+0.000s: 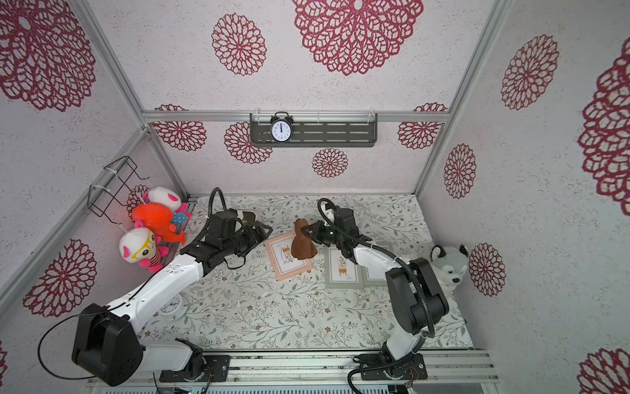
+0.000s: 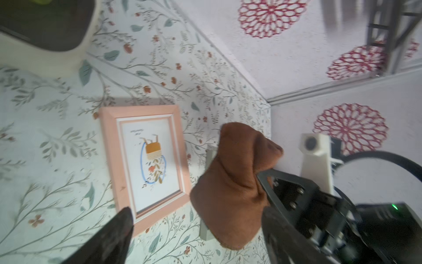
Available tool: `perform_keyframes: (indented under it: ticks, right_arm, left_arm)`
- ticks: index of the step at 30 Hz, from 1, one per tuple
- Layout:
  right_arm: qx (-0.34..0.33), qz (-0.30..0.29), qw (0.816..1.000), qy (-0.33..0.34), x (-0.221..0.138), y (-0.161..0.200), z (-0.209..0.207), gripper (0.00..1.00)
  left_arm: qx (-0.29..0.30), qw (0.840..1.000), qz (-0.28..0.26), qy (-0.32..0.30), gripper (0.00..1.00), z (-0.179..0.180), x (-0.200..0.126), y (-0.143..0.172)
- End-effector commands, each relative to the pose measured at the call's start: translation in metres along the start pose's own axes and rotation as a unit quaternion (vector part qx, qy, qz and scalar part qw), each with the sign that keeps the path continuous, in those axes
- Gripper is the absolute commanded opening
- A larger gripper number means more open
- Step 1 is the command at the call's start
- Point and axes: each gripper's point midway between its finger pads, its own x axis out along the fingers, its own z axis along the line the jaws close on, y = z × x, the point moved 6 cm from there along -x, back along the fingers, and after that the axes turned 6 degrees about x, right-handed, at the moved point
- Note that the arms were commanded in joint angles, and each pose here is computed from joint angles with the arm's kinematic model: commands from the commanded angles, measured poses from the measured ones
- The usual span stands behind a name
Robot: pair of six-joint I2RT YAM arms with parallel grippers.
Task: Wipe the picture frame with a cloth
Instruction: Adjust the cleaning item.
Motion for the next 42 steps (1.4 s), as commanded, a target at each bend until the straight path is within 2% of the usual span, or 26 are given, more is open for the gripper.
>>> perform_keyframes:
  ticks: [1,5,11,17,23,26,29,32,35,36,37,39,40,42]
  right_arm:
    - [0.030,0.001,0.994,-0.103,-0.003,-0.014,0.045,0.00]
    - [0.066,0.000,0.988,-0.136,-0.001,-0.018,0.053,0.00]
    - [0.108,0.011,0.977,-0.183,0.001,-0.021,0.059,0.00]
    - [0.138,0.021,0.969,-0.203,0.005,-0.020,0.057,0.00]
    - [0.153,0.034,0.964,-0.215,0.009,-0.019,0.056,0.00]
    - [0.159,0.038,0.963,-0.212,0.011,-0.015,0.054,0.00]
    - [0.164,0.037,0.962,-0.214,0.011,-0.015,0.053,0.00]
    - [0.165,0.035,0.962,-0.214,0.011,-0.015,0.052,0.00]
    - [0.156,0.031,0.966,-0.202,0.011,-0.017,0.050,0.00]
    - [0.149,0.027,0.970,-0.192,0.010,-0.017,0.047,0.03]
    - [0.139,0.021,0.974,-0.177,0.008,-0.019,0.044,0.13]
    - [0.110,0.007,0.984,-0.138,0.005,-0.021,0.034,0.31]
    - [0.092,0.003,0.989,-0.112,0.003,-0.021,0.027,0.44]
    - [0.057,-0.010,0.997,-0.052,-0.001,-0.018,0.010,0.56]
  left_arm:
    - [-0.015,0.996,-0.005,0.091,1.00,-0.022,0.002,-0.003]
    - [-0.023,0.990,0.001,0.142,0.99,-0.038,0.014,-0.005]
    - [-0.014,0.986,0.018,0.164,1.00,-0.048,0.033,-0.008]
    - [0.009,0.980,0.038,0.195,0.86,-0.059,0.045,-0.008]
    - [0.028,0.981,0.052,0.184,0.73,-0.058,0.055,-0.004]
    - [0.036,0.980,0.061,0.184,0.65,-0.061,0.059,-0.001]
    - [0.043,0.980,0.064,0.182,0.52,-0.061,0.060,0.001]
    - [0.047,0.981,0.063,0.177,0.35,-0.060,0.057,0.002]
    - [0.052,0.985,0.053,0.156,0.11,-0.055,0.052,0.000]
    - [0.055,0.987,0.049,0.145,0.04,-0.053,0.049,-0.001]
    - [0.060,0.988,0.046,0.132,0.00,-0.049,0.045,0.000]
    - [0.063,0.992,0.039,0.098,0.00,-0.036,0.037,0.001]
    - [0.063,0.995,0.035,0.071,0.00,-0.026,0.031,0.001]
    - [0.060,0.998,0.031,0.011,0.00,-0.002,0.019,0.005]
